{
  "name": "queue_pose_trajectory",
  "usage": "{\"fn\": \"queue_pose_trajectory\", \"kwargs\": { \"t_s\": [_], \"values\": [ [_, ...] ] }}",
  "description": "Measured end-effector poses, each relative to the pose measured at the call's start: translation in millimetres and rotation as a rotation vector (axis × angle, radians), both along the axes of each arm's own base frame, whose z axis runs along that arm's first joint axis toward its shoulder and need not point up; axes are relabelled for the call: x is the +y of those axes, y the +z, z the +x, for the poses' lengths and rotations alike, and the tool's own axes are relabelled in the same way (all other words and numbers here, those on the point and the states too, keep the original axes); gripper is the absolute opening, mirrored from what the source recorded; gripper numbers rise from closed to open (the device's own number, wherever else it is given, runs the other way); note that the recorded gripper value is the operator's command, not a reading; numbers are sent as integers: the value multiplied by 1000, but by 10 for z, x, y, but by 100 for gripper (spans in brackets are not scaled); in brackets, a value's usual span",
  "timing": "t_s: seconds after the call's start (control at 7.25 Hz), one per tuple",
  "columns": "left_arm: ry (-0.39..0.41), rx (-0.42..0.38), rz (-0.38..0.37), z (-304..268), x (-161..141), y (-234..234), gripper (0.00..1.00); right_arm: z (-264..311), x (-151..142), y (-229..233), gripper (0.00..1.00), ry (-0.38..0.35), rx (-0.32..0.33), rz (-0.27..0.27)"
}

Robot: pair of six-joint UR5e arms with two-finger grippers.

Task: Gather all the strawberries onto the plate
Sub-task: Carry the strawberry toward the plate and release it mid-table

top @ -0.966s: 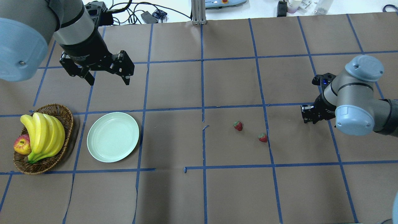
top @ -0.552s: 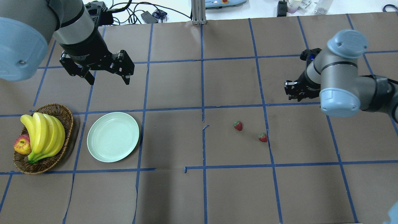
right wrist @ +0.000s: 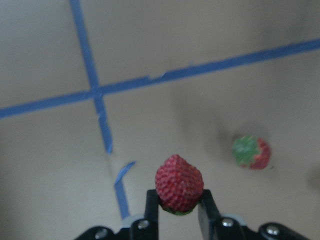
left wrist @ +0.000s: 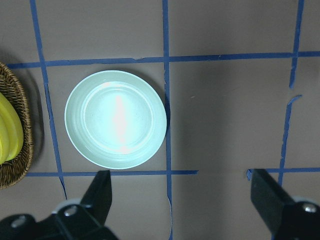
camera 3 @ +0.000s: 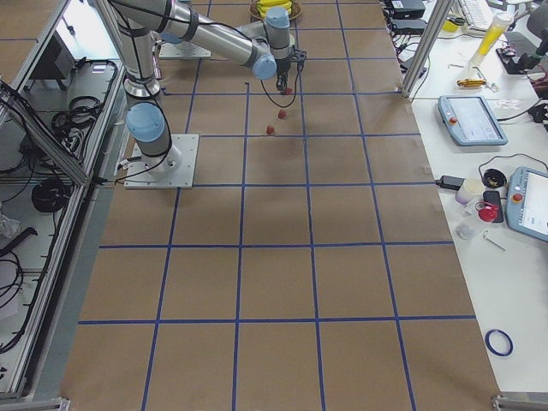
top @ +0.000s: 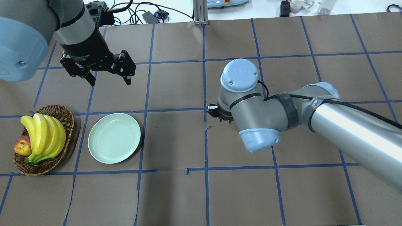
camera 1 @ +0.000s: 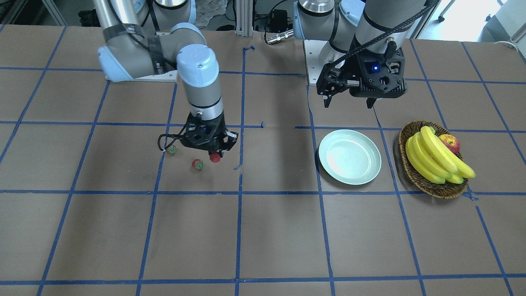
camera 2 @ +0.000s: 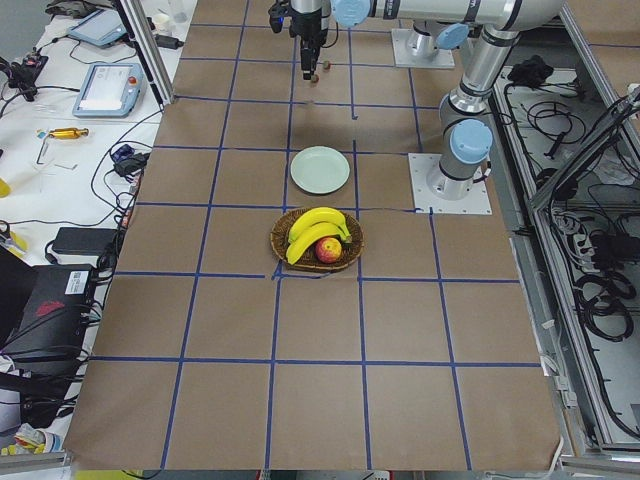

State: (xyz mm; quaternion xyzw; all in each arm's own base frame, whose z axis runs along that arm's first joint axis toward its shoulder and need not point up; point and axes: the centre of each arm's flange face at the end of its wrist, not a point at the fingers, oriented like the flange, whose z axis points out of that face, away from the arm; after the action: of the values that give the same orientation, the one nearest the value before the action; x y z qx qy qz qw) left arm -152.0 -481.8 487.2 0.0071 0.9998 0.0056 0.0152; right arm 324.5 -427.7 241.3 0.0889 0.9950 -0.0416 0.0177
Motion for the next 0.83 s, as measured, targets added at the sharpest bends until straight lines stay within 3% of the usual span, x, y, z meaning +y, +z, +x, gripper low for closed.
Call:
{"fn": "queue_pose_trajectory", "kwargs": {
  "t_s": [0.14,0.28,0.41,0.83],
  "values": [
    [0,0,-1,1,2,3,100,335,242,-199,0,45,-5,47],
    [-1,0,-1,1,3,3,100,520,380,-360,18,73,-20,88],
    [-1,0,0,1,4,1,100,611,434,-423,99,87,-34,99],
    [-1,0,0,-2,4,3,100,650,390,-320,100,96,-55,52]
  ]
}}
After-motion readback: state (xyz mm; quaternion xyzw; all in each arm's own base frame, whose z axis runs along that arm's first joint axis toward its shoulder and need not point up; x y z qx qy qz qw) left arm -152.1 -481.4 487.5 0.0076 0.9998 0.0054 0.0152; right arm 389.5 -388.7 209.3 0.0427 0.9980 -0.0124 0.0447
